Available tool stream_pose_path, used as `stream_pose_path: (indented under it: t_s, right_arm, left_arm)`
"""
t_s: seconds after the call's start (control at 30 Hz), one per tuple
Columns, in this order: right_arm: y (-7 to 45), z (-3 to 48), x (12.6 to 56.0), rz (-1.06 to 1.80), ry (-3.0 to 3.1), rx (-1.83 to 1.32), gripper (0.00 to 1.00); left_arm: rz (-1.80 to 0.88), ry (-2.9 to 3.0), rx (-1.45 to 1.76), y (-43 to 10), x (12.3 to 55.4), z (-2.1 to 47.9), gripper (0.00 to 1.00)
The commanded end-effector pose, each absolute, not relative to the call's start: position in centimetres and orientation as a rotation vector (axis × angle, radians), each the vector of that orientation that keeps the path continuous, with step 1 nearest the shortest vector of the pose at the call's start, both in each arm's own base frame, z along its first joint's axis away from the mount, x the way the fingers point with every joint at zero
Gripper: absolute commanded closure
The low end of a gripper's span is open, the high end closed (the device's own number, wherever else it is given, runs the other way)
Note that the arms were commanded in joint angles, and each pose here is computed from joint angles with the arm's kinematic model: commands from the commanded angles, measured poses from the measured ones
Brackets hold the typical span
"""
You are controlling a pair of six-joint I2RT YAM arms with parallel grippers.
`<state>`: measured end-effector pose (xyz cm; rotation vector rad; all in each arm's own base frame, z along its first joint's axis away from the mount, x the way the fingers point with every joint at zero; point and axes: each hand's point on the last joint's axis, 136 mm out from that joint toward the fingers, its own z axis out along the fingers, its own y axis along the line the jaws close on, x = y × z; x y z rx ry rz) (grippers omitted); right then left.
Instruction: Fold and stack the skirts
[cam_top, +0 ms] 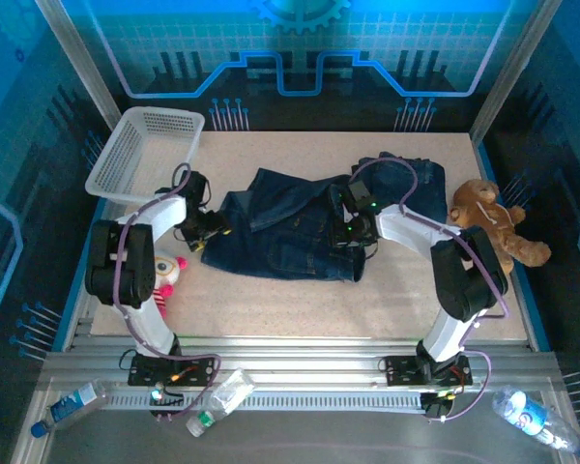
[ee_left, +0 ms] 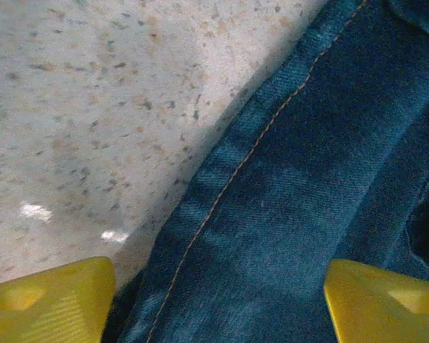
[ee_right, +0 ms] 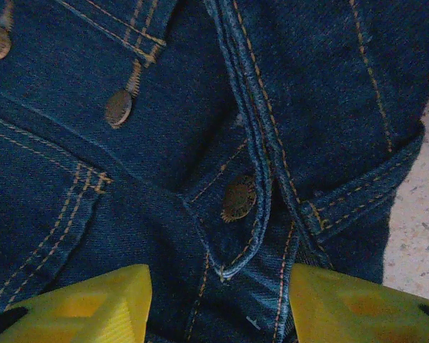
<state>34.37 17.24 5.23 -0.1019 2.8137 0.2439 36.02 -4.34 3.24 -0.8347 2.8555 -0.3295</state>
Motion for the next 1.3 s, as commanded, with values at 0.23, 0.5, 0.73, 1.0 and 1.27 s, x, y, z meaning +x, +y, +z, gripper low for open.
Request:
stream_pose_path:
  t_s: [0.23, 0.5, 0.73, 1.0, 1.27]
  right_arm:
    - [17.8, 6.2, 35.7, 0.199, 2.742, -0.176, 0.87]
    - [18.2, 15.9, 35.9, 0.417, 2.453, -0.219, 1.0]
    - [17.9, 19.7, 39.3, 0.546, 2.31, -0.164, 1.0]
    - [17.3, 14.8, 47.2, 0.532, 2.391, -0.152, 0.97]
    - [18.3, 14.2, 42.8, 0.66, 2.515, -0.169, 0.27]
  left_arm:
    - [-0.381, 2.765, -0.777, -4.3, 37.3, 6.0, 0.95]
    - [-0.353, 2.449, -0.86, -0.5, 34.6, 14.2, 1.0]
    - [-0.599, 2.207, -0.736, -2.5, 36.6, 22.7, 1.0]
    - [-0.731, 2.313, -0.642, -4.7, 45.6, 19.3, 1.0]
    - [-0.709, 2.463, -0.789, -4.5, 48.6, 13.9, 0.98]
